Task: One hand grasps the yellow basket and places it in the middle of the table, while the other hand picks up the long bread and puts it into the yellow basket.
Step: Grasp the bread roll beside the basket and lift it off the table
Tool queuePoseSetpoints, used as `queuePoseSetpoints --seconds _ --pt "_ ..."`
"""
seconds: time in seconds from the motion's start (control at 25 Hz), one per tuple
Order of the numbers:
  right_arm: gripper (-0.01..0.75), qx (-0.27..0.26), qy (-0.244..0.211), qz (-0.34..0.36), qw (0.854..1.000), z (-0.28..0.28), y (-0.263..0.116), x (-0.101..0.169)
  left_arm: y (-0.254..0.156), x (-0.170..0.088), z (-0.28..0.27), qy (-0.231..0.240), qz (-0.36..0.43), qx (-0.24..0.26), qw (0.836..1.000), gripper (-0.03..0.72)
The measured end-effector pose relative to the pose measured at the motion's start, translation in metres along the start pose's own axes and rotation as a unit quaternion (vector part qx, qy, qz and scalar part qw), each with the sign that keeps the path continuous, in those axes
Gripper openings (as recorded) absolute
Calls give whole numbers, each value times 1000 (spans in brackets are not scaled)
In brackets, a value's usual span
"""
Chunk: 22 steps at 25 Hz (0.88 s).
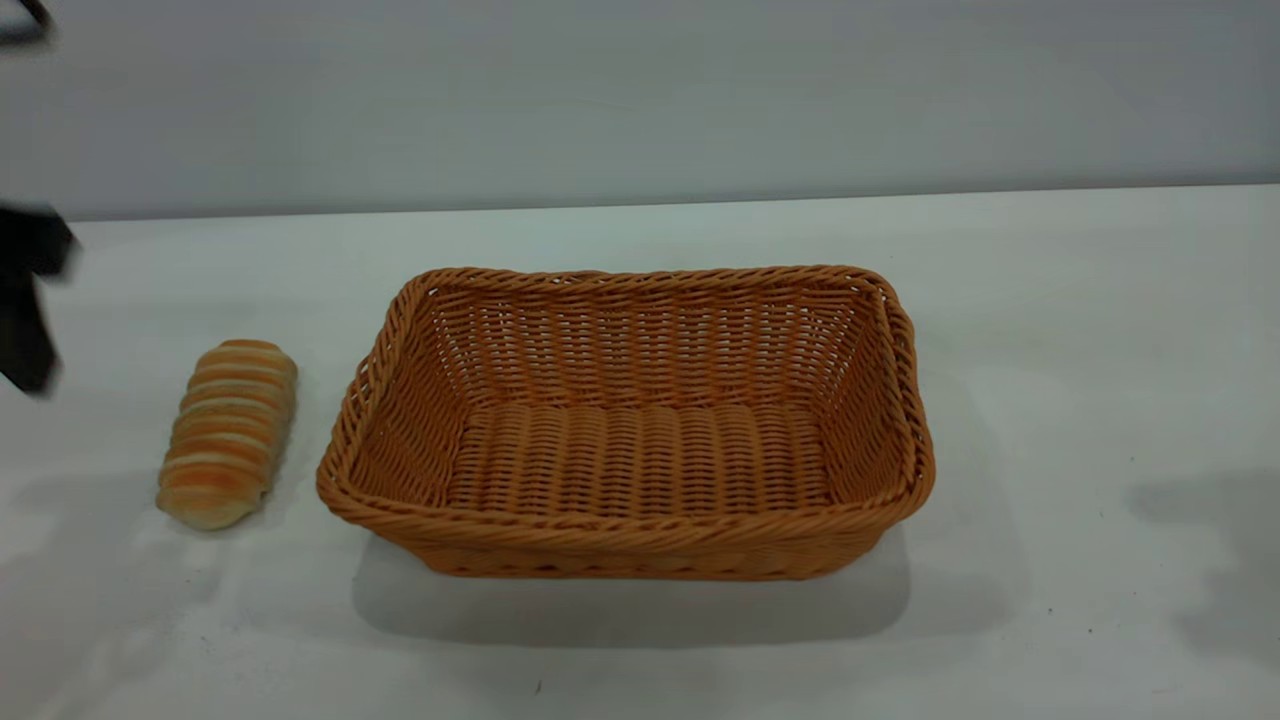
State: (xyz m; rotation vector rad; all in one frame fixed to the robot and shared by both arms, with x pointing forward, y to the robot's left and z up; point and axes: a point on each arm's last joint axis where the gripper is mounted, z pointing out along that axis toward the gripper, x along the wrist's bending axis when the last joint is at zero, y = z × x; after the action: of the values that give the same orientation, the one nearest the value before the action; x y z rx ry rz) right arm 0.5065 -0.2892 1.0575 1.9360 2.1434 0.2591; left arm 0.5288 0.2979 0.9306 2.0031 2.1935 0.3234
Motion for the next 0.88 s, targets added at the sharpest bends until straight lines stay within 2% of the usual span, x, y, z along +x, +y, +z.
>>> queuePoseSetpoints --seconds 0.12,0.36,0.56,0.72,0.88 --pt "536 -1 1 1 1000 0 0 0 1 -4 36 -5 15 14 1000 547" --pt "536 0 2 2 1000 0 0 0 8 -10 81 -21 22 -25 999 512" --pt "536 -1 4 2 1000 0 0 1 14 -13 102 -30 28 -54 998 504" --pt "536 -3 5 4 1000 0 0 1 22 -23 112 -34 69 -72 994 503" --pt "536 -4 9 6 1000 0 1 2 24 -33 125 -36 97 -66 992 499"
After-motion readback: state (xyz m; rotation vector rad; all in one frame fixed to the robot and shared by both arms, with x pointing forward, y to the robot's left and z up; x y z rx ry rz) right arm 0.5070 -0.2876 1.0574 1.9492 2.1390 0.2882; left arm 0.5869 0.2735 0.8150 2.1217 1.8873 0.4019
